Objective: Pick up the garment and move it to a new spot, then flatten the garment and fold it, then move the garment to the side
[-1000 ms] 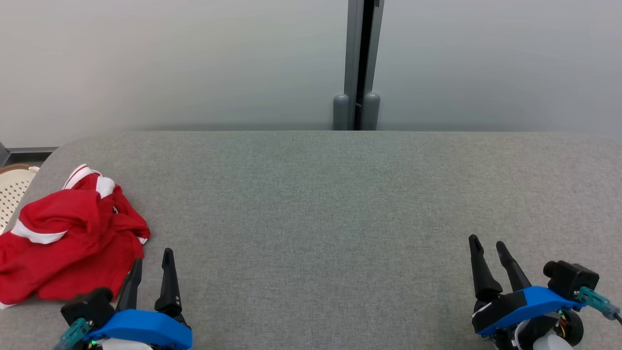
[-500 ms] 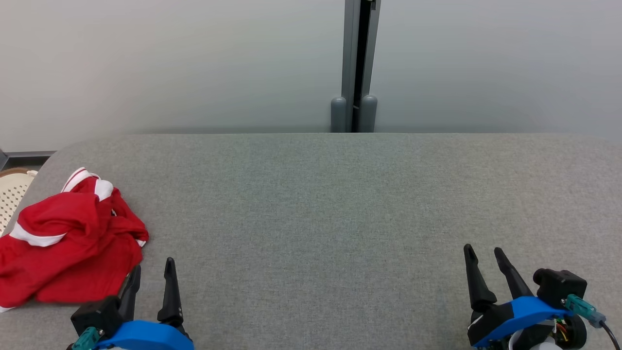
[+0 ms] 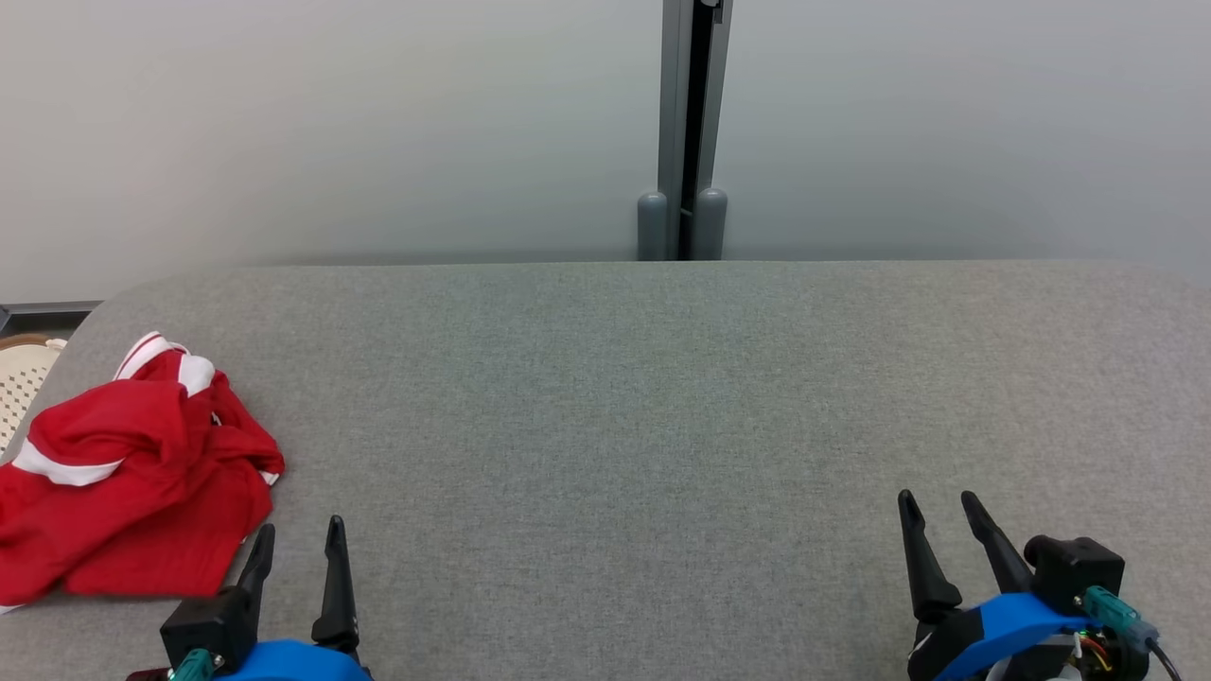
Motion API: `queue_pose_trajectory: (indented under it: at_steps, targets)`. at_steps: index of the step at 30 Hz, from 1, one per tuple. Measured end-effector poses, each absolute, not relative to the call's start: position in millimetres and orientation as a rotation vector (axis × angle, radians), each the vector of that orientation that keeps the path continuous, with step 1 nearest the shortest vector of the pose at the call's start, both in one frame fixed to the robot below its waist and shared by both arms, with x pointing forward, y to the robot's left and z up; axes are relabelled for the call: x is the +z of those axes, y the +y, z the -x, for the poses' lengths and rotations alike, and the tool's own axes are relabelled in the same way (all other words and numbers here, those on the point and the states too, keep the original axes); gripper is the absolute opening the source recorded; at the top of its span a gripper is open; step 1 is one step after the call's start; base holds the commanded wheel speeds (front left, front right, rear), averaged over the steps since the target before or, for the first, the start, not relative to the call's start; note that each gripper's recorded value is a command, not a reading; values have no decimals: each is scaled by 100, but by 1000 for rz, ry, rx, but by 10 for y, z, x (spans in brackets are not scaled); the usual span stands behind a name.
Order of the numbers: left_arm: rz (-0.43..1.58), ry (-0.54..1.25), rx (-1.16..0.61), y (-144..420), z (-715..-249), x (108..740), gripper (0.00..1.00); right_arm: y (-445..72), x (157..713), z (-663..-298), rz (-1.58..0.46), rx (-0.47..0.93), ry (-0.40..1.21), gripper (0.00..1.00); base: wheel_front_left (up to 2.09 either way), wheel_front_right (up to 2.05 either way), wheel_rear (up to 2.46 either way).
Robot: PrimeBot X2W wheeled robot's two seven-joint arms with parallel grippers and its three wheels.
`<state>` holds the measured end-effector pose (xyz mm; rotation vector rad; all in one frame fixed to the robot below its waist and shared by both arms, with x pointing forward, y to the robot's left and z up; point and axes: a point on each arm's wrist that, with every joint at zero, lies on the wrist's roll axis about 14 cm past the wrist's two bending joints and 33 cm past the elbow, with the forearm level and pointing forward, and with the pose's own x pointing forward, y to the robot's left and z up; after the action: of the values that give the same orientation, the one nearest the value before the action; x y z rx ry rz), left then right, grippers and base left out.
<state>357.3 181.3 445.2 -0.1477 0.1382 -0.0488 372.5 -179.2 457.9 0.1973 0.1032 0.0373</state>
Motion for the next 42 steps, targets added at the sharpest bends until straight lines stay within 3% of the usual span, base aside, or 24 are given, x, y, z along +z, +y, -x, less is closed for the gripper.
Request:
queue_pose_trajectory:
  at_steps: [28, 35, 42]
  targets:
    - [27, 157, -11, 1924, -3481, 4334, 100, -1936, 4485, -3717, -19, 25, 118, 100, 0, 0, 0]
    - [66, 159, 103, 2233, -3272, 4316, 100, -1527, 4417, -3869, -23, 142, 143, 100, 0, 0, 0]
    - [88, 183, 323, 2817, -2733, 4218, 100, -595, 4404, -4079, -30, 400, 157, 100, 0, 0, 0]
